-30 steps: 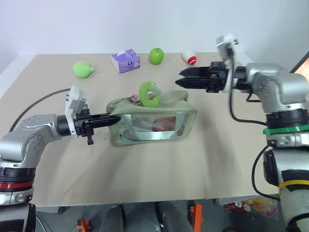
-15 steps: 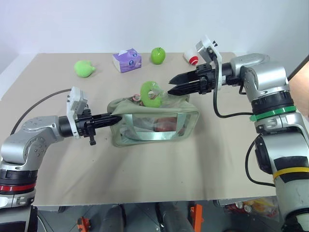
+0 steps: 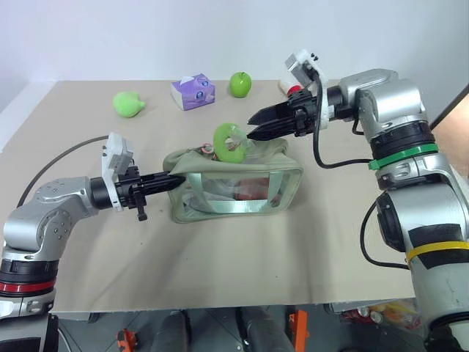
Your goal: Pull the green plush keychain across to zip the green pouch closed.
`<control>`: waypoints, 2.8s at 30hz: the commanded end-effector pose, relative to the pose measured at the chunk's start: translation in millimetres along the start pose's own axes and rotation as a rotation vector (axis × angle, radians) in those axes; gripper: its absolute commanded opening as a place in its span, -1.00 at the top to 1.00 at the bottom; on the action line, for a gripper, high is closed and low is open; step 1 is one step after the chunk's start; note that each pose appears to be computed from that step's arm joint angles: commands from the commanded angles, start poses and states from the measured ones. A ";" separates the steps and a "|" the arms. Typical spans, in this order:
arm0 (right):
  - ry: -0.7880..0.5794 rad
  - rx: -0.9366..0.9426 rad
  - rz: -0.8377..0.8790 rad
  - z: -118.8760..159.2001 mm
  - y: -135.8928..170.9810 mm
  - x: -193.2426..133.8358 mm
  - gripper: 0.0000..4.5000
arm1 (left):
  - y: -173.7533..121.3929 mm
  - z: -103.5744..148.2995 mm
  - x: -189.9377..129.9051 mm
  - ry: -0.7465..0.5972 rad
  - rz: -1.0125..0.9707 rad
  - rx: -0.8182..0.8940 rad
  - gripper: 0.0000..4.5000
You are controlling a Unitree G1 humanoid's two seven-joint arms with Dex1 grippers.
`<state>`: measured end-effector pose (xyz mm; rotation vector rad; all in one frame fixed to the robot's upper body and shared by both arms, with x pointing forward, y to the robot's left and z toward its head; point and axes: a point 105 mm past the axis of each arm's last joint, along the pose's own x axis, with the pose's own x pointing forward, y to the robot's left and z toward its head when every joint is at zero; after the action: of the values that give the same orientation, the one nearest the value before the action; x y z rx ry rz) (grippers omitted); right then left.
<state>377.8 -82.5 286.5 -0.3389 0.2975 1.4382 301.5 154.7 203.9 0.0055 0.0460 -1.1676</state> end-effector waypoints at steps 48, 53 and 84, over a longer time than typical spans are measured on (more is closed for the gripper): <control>0.067 -0.023 0.132 32.2 30.8 -12.2 -0.19 | -3.9 -0.5 12.8 -0.024 -0.028 0.004 1.00; 0.082 -0.006 0.107 26.1 22.0 -8.6 -0.19 | -4.3 -1.7 13.6 -0.028 -0.027 0.003 1.00; 0.106 -0.044 0.065 26.8 3.7 12.3 0.17 | -5.6 -3.4 15.0 -0.037 -0.019 -0.001 1.00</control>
<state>381.5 -62.4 284.8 -0.4197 0.4311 1.4533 304.9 144.6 201.6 -0.0304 0.0112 -1.1678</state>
